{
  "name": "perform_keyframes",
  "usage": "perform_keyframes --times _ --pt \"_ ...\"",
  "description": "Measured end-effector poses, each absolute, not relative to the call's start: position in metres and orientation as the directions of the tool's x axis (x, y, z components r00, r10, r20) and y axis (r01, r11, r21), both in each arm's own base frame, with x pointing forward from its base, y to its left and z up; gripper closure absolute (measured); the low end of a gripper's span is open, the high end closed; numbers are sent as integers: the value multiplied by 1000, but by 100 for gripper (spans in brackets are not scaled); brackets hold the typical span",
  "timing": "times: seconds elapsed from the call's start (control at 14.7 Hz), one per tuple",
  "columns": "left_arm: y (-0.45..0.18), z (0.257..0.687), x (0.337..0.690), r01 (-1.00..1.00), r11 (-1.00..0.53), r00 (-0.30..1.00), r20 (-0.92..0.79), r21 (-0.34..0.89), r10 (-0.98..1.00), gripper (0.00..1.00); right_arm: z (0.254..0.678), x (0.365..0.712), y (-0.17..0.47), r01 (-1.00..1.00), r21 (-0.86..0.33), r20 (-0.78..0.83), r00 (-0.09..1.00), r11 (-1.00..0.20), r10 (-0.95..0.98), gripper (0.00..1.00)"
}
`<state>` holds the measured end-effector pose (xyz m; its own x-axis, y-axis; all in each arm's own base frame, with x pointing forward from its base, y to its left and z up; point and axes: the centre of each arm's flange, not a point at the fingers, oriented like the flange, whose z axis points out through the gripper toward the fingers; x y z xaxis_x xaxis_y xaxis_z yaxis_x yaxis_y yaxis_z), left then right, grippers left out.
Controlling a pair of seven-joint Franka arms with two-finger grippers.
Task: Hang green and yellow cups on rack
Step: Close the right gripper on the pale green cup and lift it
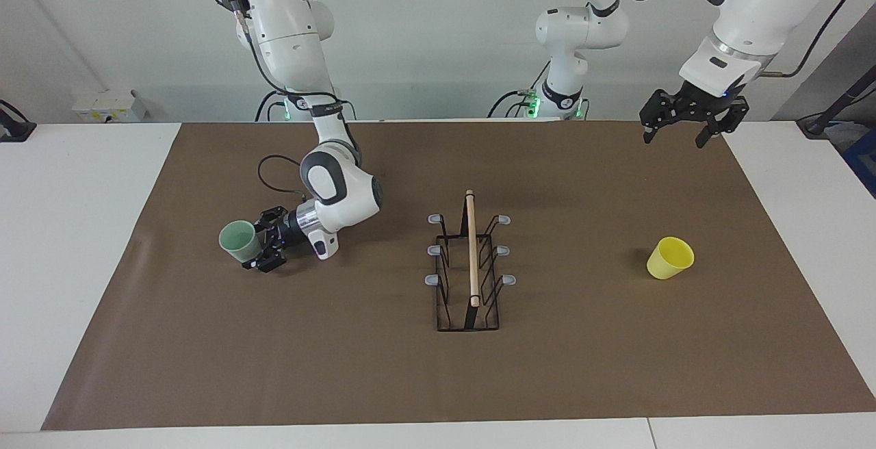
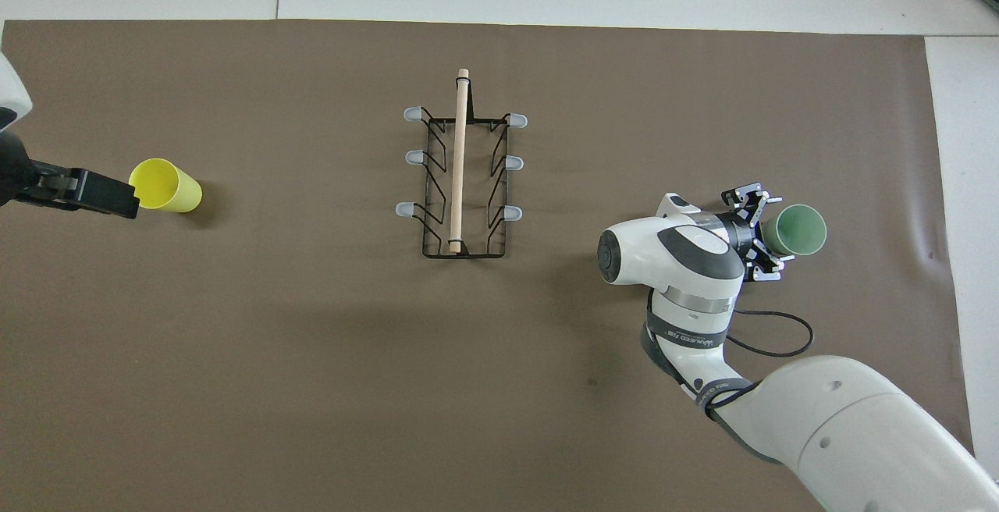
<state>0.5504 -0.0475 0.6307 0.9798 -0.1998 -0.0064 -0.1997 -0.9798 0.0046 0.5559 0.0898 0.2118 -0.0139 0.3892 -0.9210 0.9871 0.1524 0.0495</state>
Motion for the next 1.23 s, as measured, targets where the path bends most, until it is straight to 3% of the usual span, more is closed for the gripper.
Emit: perform_keyframes --times 0.54,0.75,1.02,1.23 --pt "-48 631 550 -200 -980 980 -6 5 -200 0 205 551 82 985 29 -929 -35 168 367 3" --pt "-48 631 550 -200 -980 980 -6 5 -200 0 203 548 80 984 36 -934 -29 174 357 32" --pt "-48 631 550 -200 -980 980 -6 5 -200 0 207 552 79 985 80 -929 18 152 370 32" --pt "-48 631 550 -200 -980 980 -6 5 -200 0 233 572 93 988 147 -883 112 42 456 32"
